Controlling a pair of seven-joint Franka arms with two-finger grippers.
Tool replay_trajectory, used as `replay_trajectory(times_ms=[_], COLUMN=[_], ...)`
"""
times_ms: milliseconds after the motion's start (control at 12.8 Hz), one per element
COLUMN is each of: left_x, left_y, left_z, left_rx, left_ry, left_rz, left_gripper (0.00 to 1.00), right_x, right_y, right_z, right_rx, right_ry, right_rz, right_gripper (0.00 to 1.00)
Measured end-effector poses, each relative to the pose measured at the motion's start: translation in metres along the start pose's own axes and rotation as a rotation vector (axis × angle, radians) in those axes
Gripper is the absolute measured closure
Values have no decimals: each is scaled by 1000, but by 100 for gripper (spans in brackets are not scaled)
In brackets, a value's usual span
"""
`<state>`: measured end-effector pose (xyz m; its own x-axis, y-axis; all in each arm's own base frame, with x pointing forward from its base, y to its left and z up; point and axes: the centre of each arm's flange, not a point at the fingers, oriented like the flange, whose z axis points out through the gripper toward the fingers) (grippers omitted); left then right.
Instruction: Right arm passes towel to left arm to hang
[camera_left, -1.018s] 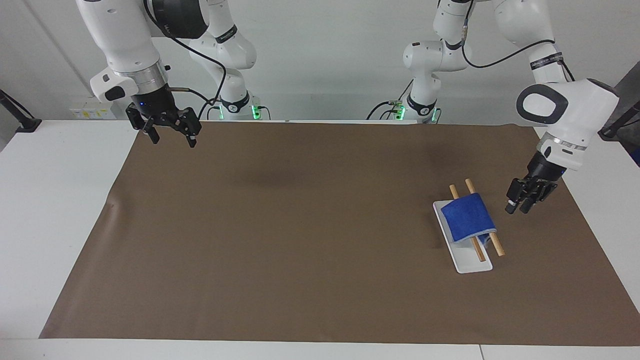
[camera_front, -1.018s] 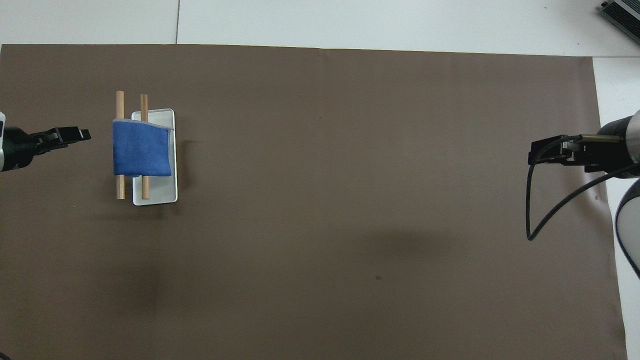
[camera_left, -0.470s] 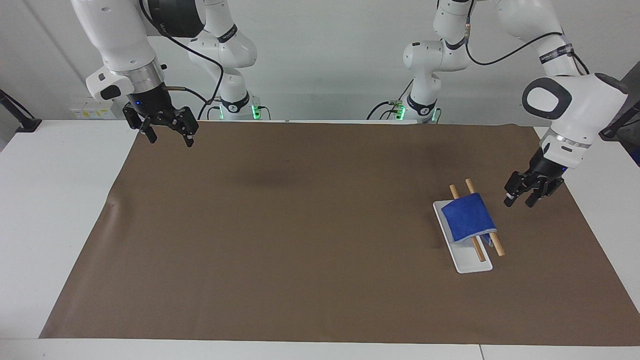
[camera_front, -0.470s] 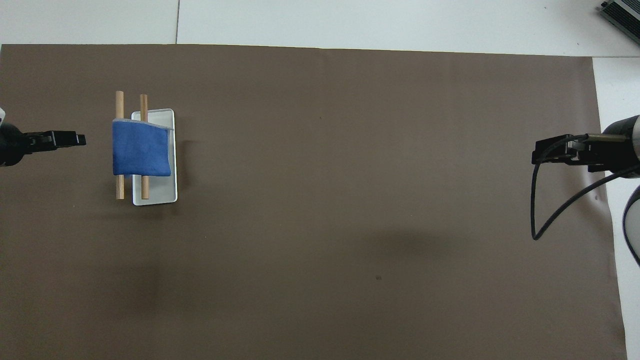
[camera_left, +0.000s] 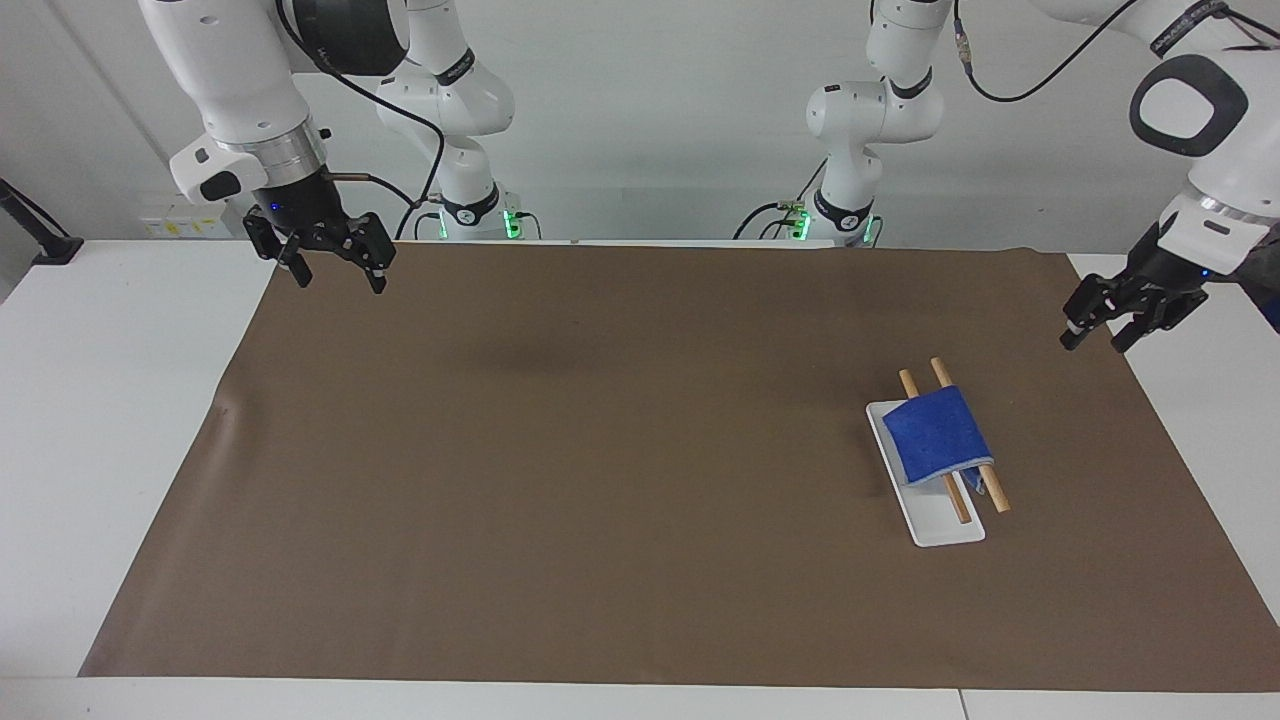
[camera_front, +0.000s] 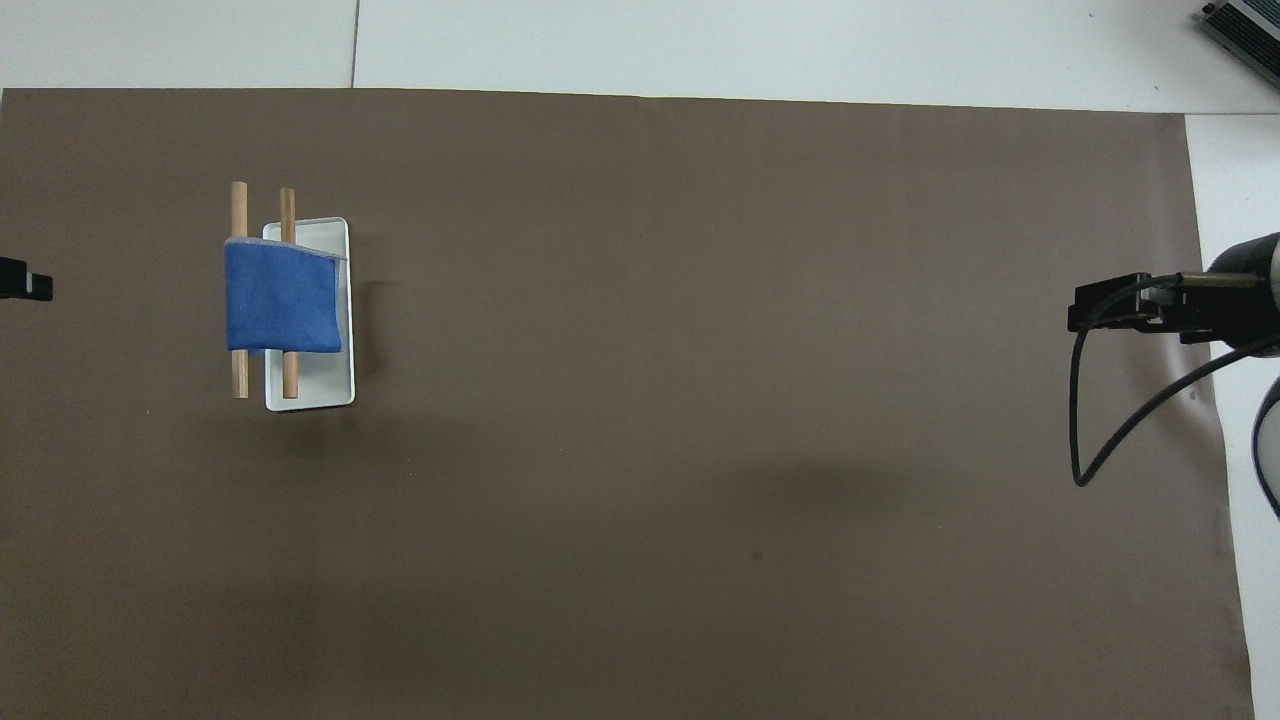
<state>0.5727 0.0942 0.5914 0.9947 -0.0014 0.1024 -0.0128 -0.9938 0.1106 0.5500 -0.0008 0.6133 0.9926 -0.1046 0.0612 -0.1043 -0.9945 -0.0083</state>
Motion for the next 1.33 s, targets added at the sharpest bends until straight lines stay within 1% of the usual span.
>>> replay_trajectory(times_ms=[157, 313, 392, 548, 705, 862, 1018, 1097, 1175, 1332], left_x=[-6, -11, -13, -14, -15, -15, -14, -13, -11, -10], left_y=[16, 39, 50, 83, 122, 136, 135, 135, 137, 141], left_z=[-20, -28, -31, -40, -43, -43, -44, -45, -46, -48], left_rx=[-2, 3, 23, 102, 173, 189, 188, 184, 179, 174], left_ry=[-52, -110, -134, -152, -147, -143, -136, -124, -109, -91], left_rz=[-30, -27, -13, 25, 57, 69, 66, 67, 70, 77], left_gripper=[23, 22, 22, 22, 22, 22, 14, 6, 0, 0], right_x=[0, 0, 0, 1, 1, 0, -2, -3, -3, -3], right_y=[0, 0, 2, 8, 9, 9, 9, 9, 9, 9], right_z=[1, 1, 1, 1, 1, 1, 3, 4, 4, 5], right_rx=[0, 0, 0, -1, -1, -1, -3, -4, -4, -4], right_ry=[-2, -2, -2, -2, -2, -6, -27, -34, -37, -41], right_rz=[-7, -6, -3, 7, 9, 9, 0, -18, -33, -42], right_gripper=[0, 0, 0, 0, 0, 0, 0, 0, 0, 0])
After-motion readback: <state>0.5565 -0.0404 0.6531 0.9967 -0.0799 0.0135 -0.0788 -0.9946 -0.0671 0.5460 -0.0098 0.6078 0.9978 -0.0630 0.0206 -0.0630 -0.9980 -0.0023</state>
